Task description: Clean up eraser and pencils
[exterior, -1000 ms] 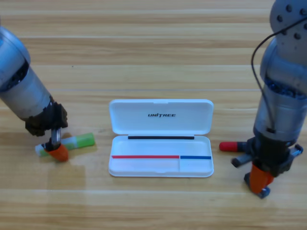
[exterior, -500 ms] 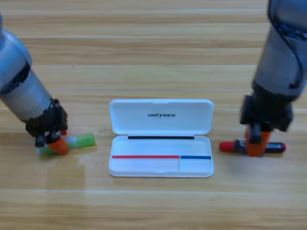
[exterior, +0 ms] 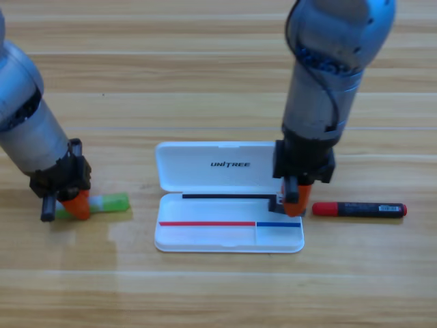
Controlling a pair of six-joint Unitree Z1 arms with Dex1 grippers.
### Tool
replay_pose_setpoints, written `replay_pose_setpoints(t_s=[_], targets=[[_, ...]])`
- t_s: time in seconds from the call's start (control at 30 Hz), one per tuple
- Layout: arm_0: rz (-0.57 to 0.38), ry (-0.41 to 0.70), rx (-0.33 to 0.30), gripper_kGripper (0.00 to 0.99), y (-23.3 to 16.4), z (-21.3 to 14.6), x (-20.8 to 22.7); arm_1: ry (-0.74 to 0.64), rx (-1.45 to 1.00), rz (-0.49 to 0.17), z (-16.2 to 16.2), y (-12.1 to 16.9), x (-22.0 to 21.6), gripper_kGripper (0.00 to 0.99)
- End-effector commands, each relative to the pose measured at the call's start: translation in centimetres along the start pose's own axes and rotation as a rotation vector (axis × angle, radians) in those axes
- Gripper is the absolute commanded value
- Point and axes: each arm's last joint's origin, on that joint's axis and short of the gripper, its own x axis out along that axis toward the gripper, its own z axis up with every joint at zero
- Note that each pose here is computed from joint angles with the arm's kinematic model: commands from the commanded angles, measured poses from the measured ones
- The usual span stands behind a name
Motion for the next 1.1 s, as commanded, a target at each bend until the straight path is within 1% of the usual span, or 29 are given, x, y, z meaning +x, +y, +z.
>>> replay_pose_setpoints(t_s=[0.03, 0.27, 0.4, 0.77, 0.93, 1.1], targets=[[0.018, -0.005, 0.004, 0.000, 0.1, -0.5, -2.4, 0.090, -0.032, 0.041, 1.8, -0.4, 4.4, 0.000], [0.036, -0.019, 0.005, 0.000, -0.2, -1.0, -7.0, 0.100, -0.039, 0.048, 2.0, -0.6, 5.0, 0.000], [0.048, -0.029, 0.004, 0.000, -0.5, -1.4, -9.1, 0.102, -0.051, 0.063, 2.0, -0.2, 4.9, 0.000], [0.053, -0.048, 0.014, 0.000, -1.4, -1.6, -12.0, 0.095, -0.088, 0.104, 2.1, 0.4, 4.9, 0.000], [0.055, -0.060, 0.020, 0.000, -1.8, -1.8, -13.2, 0.095, -0.091, 0.106, 2.1, 0.5, 5.0, 0.000], [0.052, -0.059, 0.024, 0.000, -2.0, -1.8, -13.5, 0.100, -0.091, 0.110, 2.1, 0.5, 5.2, 0.000]])
